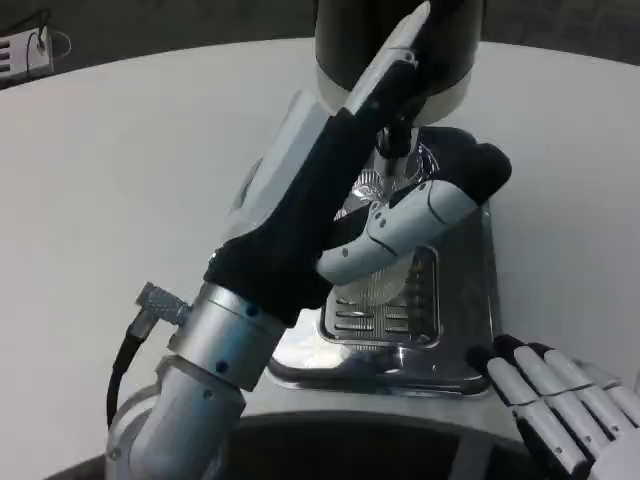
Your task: Grasp the cup under the faucet to collect the drink, then remove the cup.
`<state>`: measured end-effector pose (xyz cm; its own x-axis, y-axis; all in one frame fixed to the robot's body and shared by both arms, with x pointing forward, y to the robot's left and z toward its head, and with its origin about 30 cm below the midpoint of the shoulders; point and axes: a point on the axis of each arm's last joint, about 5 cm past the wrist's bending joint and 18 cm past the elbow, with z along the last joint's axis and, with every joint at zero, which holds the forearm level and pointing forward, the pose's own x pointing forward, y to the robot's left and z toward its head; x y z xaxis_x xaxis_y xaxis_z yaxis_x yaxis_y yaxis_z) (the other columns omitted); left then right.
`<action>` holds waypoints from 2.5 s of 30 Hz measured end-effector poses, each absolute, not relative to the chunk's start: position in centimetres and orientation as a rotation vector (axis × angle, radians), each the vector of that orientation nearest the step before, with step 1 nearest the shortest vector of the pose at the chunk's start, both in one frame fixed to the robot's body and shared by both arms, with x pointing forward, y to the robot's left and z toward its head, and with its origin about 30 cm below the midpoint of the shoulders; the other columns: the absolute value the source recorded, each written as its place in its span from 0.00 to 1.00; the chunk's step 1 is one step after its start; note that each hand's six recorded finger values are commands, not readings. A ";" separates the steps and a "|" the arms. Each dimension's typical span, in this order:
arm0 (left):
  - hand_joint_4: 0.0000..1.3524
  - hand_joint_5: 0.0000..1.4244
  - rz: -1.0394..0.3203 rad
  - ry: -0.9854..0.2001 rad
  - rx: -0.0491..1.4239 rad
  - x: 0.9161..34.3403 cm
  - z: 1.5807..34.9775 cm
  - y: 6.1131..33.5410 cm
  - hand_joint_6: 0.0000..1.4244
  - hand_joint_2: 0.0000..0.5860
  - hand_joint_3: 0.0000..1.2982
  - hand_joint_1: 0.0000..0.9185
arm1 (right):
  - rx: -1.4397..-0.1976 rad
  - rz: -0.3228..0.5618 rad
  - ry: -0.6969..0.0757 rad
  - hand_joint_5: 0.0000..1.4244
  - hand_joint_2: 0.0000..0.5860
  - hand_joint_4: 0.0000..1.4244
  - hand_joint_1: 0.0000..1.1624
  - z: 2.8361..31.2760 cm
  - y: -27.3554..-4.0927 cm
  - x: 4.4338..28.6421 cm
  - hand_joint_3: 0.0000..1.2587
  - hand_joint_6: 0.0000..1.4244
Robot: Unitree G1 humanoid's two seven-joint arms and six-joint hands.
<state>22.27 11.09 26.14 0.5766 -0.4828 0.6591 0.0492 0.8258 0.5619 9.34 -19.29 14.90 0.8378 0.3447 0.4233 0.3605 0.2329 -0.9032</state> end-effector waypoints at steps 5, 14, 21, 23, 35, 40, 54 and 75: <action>0.00 0.10 -0.315 -0.928 0.616 22.2 26.2 11.1 0.05 0.22 0.04 0.00 | -1.356 -0.015 -0.628 0.08 0.96 0.05 0.16 14.9 -19.3 9.4 0.07 0.14; 0.00 0.09 -0.298 -0.966 0.816 21.8 26.7 11.3 0.04 0.23 0.03 0.00 | -1.343 -0.019 -0.634 0.08 0.96 0.05 0.16 15.1 -19.2 9.6 0.07 0.16; 0.00 0.09 -0.292 -0.988 0.946 21.4 26.9 11.2 0.04 0.23 0.03 0.00 | -1.340 -0.014 -0.630 0.09 0.96 0.05 0.16 15.1 -19.2 9.6 0.07 0.17; 0.00 0.09 -0.298 -0.991 0.963 21.3 26.9 11.2 0.05 0.23 0.03 0.00 | -1.338 -0.015 -0.630 0.09 0.96 0.05 0.16 15.1 -19.2 9.6 0.07 0.17; 0.00 0.09 -0.278 -1.003 1.051 20.8 26.9 11.2 0.05 0.23 0.04 0.00 | -1.323 -0.012 -0.628 0.09 0.92 0.05 0.16 15.1 -19.1 9.6 0.07 0.17; 0.00 0.09 -0.275 -1.003 1.052 20.7 26.9 11.3 0.05 0.23 0.04 0.00 | -1.259 -0.007 -0.601 0.09 0.86 0.05 0.17 15.2 -18.8 10.1 0.06 0.18; 0.00 0.09 -0.272 -1.002 1.050 20.5 26.8 11.3 0.05 0.23 0.04 0.00 | -1.106 -0.040 -0.516 0.09 0.70 0.05 0.23 15.4 -18.5 12.5 0.04 0.18; 0.00 0.09 -0.255 -1.003 1.078 20.3 26.9 11.4 0.04 0.23 0.04 0.00 | -1.016 -0.037 -0.543 0.09 0.62 0.04 0.26 16.2 -16.7 15.5 0.03 0.18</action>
